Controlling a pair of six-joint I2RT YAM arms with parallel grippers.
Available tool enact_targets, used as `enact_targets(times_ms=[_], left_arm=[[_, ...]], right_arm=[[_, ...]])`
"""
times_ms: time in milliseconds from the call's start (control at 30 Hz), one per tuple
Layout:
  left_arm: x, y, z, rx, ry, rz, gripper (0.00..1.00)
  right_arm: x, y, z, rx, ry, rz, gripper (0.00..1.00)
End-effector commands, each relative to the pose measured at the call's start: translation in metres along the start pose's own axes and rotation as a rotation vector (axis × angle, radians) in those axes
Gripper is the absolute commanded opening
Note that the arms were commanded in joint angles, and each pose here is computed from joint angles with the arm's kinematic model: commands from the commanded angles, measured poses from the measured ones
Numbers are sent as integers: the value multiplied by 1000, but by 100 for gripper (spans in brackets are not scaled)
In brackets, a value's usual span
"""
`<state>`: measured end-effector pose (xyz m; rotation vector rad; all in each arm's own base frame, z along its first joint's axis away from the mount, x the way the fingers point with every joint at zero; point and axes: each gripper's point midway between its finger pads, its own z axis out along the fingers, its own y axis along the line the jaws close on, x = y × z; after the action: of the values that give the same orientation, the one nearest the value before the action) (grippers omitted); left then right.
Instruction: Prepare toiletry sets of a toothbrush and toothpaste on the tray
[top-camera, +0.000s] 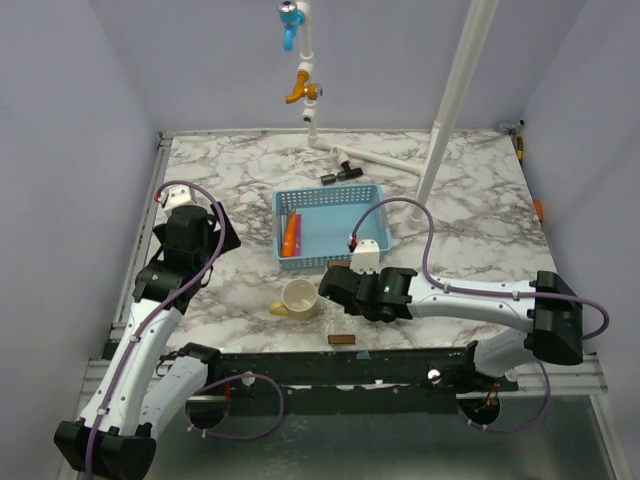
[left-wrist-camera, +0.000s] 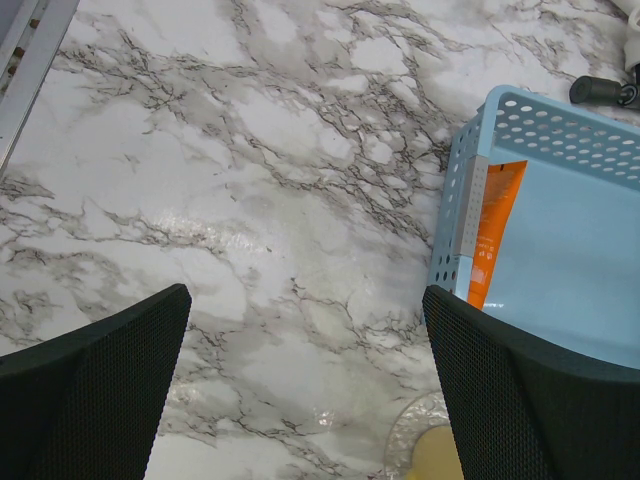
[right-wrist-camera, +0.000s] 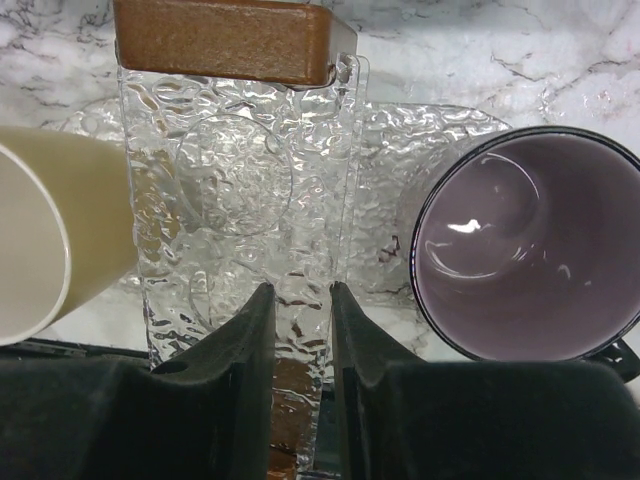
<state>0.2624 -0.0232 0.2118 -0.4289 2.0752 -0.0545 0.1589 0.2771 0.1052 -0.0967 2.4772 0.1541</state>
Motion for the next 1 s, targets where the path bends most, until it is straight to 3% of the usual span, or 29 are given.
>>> enact_targets(times_ms=[0, 967], left_arm=[[-6, -2, -1, 5, -15, -5, 99], [-4, 1, 3, -18, -2, 5, 99]], right_arm=[[-16, 6, 11, -13, -59, 34, 1], [-7, -1, 41, -60, 20, 12, 1]])
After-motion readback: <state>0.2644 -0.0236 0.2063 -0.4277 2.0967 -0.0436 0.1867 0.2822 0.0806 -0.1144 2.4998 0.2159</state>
